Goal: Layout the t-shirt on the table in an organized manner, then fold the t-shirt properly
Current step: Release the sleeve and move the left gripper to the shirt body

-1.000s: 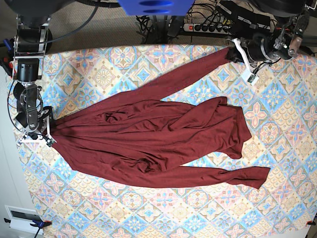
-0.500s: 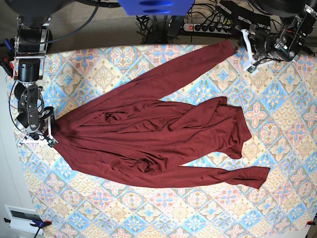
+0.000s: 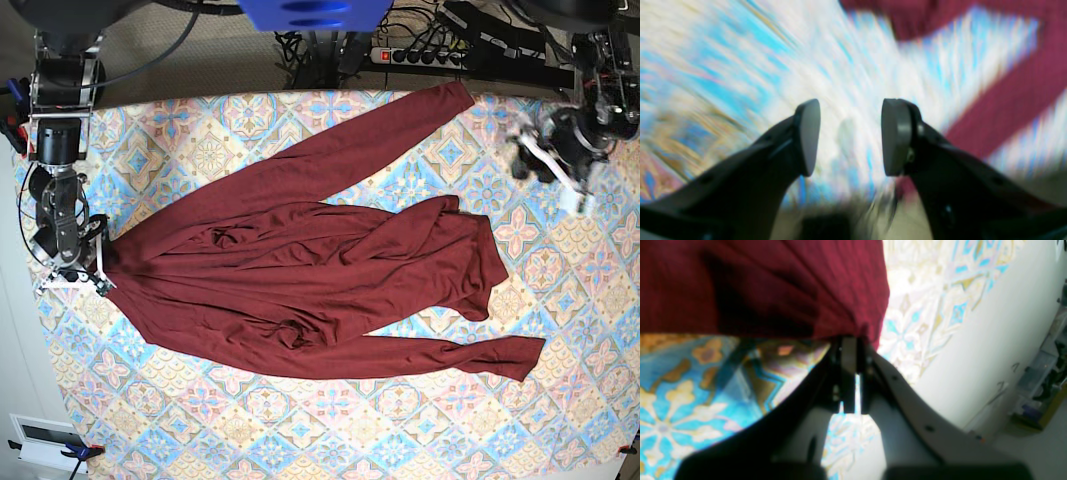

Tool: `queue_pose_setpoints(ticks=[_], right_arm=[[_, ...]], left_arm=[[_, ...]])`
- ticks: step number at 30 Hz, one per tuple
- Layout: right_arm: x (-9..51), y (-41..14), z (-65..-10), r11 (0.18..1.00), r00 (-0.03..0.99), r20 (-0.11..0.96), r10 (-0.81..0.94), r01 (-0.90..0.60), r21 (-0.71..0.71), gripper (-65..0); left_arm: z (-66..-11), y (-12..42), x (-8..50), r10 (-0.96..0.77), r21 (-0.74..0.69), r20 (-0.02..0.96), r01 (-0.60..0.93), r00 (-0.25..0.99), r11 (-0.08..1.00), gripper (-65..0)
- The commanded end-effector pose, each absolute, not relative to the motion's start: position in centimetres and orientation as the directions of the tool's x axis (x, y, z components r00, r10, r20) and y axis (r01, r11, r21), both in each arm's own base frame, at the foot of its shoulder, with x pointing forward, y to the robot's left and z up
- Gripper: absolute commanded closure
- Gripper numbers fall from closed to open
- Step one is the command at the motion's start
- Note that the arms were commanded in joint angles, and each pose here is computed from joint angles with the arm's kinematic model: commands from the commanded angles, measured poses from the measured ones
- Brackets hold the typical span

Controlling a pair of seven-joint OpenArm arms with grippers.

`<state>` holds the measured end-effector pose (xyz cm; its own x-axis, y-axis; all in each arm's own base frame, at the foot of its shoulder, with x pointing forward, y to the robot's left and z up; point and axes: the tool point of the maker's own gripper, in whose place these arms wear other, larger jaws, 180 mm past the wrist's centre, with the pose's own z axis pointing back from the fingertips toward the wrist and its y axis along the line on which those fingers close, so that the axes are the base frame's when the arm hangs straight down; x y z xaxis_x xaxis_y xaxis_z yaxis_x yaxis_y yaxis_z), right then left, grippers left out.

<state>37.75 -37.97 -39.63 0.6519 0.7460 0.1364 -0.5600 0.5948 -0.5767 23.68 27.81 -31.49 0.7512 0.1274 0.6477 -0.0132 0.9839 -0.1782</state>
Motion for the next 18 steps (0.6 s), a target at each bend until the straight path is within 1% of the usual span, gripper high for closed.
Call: queue_pose_setpoints(ticks=[1, 8, 11, 14, 18], right_arm=[[39.0, -39.1, -37.4, 0.586, 0.65, 0.156, 0.744, -0.523, -0.619, 0.0], [39.0, -39.1, -37.4, 0.586, 0.65, 0.156, 0.744, -0.523, -0.619, 0.0], [39.0, -39.1, -37.4, 0.586, 0.65, 0.156, 0.744, -0.523, -0.619, 0.0], [39.0, -39.1, -37.4, 0.586, 0.65, 0.156, 0.744, -0.523, -0.619, 0.0], [39.0, -38.9, -37.6, 0.587, 0.649, 0.157, 0.745, -0.524, -0.617, 0.0]], left_arm=[[-30.4, 28.6, 25.0, 0.148, -0.188, 0.684, -0.024, 0.715, 0.982, -26.3], [-32.3, 32.4, 30.4, 0.363, -0.331, 0.656, -0.18, 0.661, 0.926, -25.9], [-32.7, 33.1, 33.2, 0.442, -0.394, 0.66, -0.222, 0.607, 0.892, -25.8], [-33.4, 32.5, 35.5, 0.419, -0.369, 0.682, -0.213, 0.6, 0.905, -25.8], [-35.4, 28.1, 38.0, 0.323, -0.314, 0.689, -0.134, 0.649, 0.94, -25.8]])
